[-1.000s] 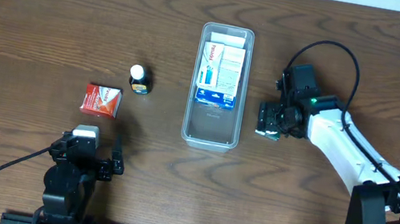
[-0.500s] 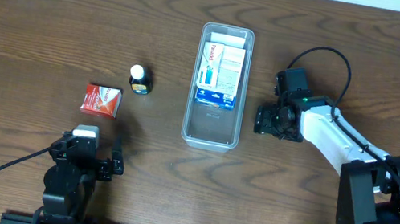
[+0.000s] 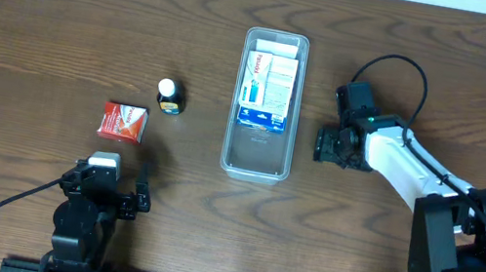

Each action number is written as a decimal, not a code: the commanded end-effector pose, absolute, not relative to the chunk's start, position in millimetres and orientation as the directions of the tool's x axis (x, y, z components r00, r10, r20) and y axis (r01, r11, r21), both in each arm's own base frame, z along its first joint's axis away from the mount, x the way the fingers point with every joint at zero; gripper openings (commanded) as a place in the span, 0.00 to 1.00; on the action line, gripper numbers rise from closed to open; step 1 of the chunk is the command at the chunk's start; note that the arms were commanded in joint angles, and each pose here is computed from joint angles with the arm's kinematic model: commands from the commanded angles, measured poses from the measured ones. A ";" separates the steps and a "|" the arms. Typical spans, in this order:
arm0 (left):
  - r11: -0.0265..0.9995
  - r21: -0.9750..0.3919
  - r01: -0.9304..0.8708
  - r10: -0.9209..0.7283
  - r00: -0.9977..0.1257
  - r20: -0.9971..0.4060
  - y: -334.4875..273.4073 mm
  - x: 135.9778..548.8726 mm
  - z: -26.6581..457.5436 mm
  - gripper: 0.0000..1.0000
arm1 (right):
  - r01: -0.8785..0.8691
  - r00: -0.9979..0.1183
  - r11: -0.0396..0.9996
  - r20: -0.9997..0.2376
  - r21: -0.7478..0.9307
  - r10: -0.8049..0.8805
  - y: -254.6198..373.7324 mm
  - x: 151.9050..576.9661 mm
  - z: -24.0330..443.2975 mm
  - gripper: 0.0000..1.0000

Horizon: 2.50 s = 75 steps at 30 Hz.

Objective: Pack container
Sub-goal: 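Move the right gripper to the green Zam-Buk tin and grasp it, then carry the green tin into the container and release it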

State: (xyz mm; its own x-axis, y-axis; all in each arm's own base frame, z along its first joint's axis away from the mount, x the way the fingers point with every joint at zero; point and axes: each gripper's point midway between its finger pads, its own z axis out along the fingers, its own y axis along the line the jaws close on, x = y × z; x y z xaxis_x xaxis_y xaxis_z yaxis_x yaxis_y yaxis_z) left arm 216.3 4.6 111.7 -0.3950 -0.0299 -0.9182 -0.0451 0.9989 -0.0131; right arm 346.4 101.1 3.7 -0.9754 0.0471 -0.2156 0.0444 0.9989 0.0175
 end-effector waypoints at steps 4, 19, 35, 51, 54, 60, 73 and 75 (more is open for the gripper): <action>0.999 -0.012 -0.052 -0.032 -0.422 -0.906 5.9 214.3 102.1 0.98 | -0.048 -0.966 0.991 -0.248 -0.123 -0.077 84.0 358.1 10.0 0.92; 0.999 -0.012 -0.052 -0.032 -0.422 -0.906 5.9 214.3 102.1 0.98 | -0.061 -0.947 0.998 -0.315 -0.024 -0.066 104.0 374.6 12.7 0.72; 0.999 -0.012 -0.052 -0.032 -0.422 -0.906 5.9 214.3 102.1 0.98 | 0.073 -0.948 0.997 -0.309 0.018 0.075 102.9 374.7 8.8 0.63; 0.999 -0.012 -0.052 -0.032 -0.422 -0.906 5.9 214.3 102.1 0.98 | -0.082 -0.802 0.989 -0.597 0.124 0.008 159.1 408.1 217.8 0.55; 0.999 -0.012 -0.052 -0.032 -0.422 -0.906 5.9 214.3 102.1 0.98 | -0.145 -0.764 0.979 -0.645 0.143 -0.019 185.6 410.0 241.2 0.55; 0.999 -0.012 -0.052 -0.032 -0.422 -0.906 5.9 214.3 102.1 0.98 | -0.170 -0.773 0.969 -0.635 0.178 -0.019 228.1 420.4 213.7 0.55; 0.999 -0.012 -0.051 -0.032 -0.422 -0.906 5.8 214.3 102.1 0.98 | -0.098 -0.871 0.983 -0.491 0.155 -0.009 253.9 438.1 100.5 0.61; 0.999 -0.012 -0.052 -0.032 -0.422 -0.906 5.9 214.3 102.1 0.98 | -0.095 -0.872 0.983 -0.490 0.154 -0.008 253.4 438.5 99.4 0.63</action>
State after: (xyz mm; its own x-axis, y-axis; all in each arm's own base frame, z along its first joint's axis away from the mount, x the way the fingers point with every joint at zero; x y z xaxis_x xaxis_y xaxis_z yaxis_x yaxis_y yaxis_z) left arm 216.2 4.6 111.8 -0.3950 -0.0299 -0.9182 -0.0451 0.9989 -0.0131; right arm 438.6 250.2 96.3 -0.8742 -0.0323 -0.4844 -0.1150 0.9832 0.1418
